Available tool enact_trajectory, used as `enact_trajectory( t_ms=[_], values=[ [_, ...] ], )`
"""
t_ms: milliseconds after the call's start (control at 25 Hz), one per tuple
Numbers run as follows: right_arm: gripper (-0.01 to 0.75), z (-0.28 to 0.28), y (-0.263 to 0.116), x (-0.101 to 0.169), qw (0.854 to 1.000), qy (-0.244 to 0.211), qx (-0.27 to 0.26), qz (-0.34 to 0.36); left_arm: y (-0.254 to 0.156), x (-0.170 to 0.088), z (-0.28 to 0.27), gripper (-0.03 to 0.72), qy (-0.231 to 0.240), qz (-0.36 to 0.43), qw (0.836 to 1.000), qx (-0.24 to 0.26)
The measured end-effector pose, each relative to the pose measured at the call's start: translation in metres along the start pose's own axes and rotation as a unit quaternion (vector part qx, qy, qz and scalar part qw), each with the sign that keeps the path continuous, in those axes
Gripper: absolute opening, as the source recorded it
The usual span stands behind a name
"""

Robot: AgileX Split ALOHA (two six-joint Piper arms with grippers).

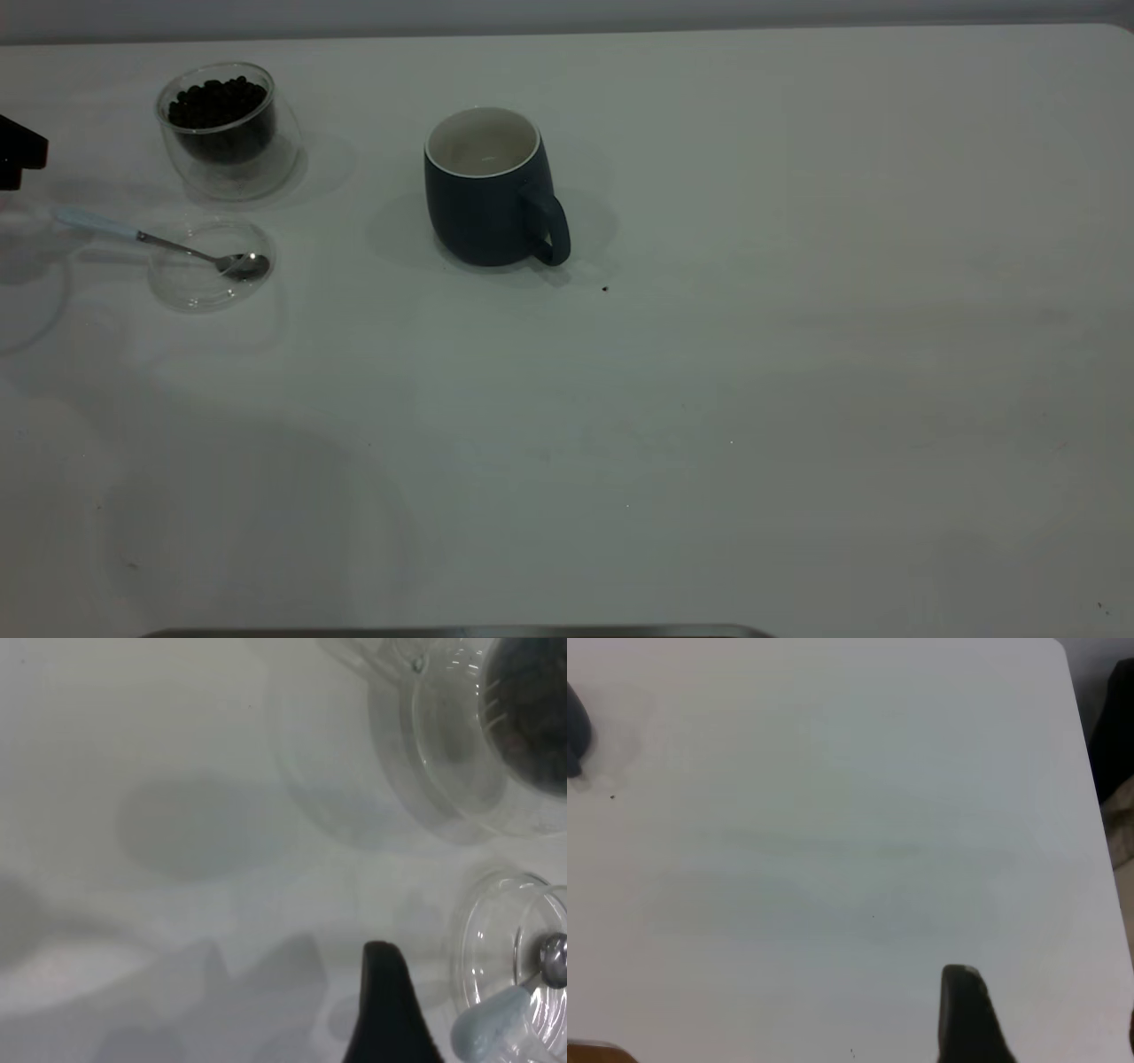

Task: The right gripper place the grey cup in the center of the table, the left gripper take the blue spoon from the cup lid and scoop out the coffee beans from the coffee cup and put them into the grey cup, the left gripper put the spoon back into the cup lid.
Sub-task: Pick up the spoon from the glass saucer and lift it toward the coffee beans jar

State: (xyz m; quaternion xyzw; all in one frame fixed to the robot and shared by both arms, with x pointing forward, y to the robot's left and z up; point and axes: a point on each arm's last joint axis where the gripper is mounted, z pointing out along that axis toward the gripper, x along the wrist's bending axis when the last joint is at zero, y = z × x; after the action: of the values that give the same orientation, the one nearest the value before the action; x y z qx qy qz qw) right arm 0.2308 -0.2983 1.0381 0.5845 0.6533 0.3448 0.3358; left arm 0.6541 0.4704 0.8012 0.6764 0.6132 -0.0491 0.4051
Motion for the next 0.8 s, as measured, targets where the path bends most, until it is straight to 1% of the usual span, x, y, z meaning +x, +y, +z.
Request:
enact_trajectory(
  t_ms=[240,520,800],
  values=[
    [0.402,0.0,0.0,0.0,1.0,0.0,0.0,0.0,-0.014,0.006,0.013,0.557,-0.022,-0.016,0.999,0.016],
    [0.402,0.0,0.0,0.0,1.0,0.0,0.0,0.0,-0.023,0.011,0.021,0.557,-0.029,-0.027,0.999,0.023],
    [0.402,0.0,0.0,0.0,1.0,0.0,0.0,0.0,-0.031,0.01,0.027,0.557,-0.057,-0.036,0.997,0.034]
  ],
)
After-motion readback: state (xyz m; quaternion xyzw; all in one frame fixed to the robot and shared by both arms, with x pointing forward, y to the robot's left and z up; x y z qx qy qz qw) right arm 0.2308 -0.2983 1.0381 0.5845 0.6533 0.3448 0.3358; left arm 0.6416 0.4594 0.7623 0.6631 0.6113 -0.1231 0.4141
